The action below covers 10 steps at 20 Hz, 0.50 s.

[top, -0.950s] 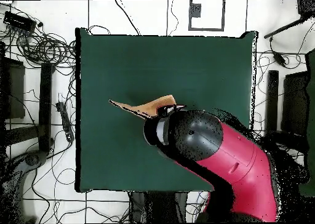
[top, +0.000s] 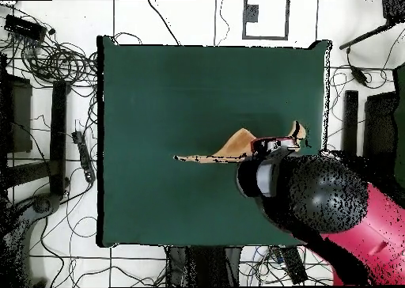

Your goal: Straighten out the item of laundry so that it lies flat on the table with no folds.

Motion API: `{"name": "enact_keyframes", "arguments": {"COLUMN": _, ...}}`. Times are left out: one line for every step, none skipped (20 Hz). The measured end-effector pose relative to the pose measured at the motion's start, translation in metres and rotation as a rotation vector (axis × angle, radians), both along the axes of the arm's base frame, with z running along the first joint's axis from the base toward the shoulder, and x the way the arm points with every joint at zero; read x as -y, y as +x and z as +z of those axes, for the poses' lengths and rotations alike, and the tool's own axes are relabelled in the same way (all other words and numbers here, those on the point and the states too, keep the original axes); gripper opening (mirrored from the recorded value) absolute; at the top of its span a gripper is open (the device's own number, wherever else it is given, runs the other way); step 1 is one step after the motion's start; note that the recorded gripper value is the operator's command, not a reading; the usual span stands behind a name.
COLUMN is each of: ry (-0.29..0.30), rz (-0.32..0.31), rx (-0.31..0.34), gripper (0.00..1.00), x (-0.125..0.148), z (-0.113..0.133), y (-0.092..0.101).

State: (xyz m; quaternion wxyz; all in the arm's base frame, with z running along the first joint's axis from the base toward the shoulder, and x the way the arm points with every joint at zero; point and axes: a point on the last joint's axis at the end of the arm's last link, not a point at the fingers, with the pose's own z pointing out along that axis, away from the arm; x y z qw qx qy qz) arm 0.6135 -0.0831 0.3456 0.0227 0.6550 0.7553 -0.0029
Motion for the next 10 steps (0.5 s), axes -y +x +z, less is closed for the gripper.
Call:
{"name": "enact_keyframes", "arguments": {"ry": -0.001, "rz": 0.002, "rx": 0.004, "gripper": 0.0, "x": 0.002, "z": 0.002, "y": 0.001}}
{"name": "enact_keyframes", "arguments": {"ry": -0.002, "rz": 0.003, "rx": 0.009, "gripper": 0.0, "x": 0.004, "z": 0.004, "y": 0.002}}
{"name": "enact_keyframes", "arguments": {"ry": -0.002, "rz": 0.004, "rx": 0.011, "gripper": 0.0, "x": 0.005, "z": 0.005, "y": 0.002}}
{"name": "enact_keyframes", "arguments": {"ry": -0.001, "rz": 0.004, "rx": 0.014, "gripper": 0.0, "x": 0.006, "z": 0.006, "y": 0.003}}
{"name": "enact_keyframes", "arguments": {"ry": -0.001, "rz": 0.004, "rx": 0.018, "gripper": 0.0, "x": 0.008, "z": 0.007, "y": 0.004}}
{"name": "enact_keyframes", "arguments": {"ry": 0.002, "rz": 0.005, "rx": 0.022, "gripper": 0.0, "x": 0.013, "z": 0.01, "y": 0.007}}
{"name": "enact_keyframes", "arguments": {"ry": 0.003, "rz": 0.006, "rx": 0.024, "gripper": 0.0, "x": 0.015, "z": 0.012, "y": 0.008}}
{"name": "enact_keyframes", "arguments": {"ry": 0.004, "rz": 0.007, "rx": 0.024, "gripper": 0.0, "x": 0.018, "z": 0.013, "y": 0.01}}
{"name": "enact_keyframes", "arguments": {"ry": 0.005, "rz": 0.007, "rx": 0.024, "gripper": 0.0, "x": 0.021, "z": 0.015, "y": 0.012}}
{"name": "enact_keyframes", "arguments": {"ry": 0.007, "rz": 0.009, "rx": 0.023, "gripper": 0.0, "x": 0.025, "z": 0.019, "y": 0.015}}
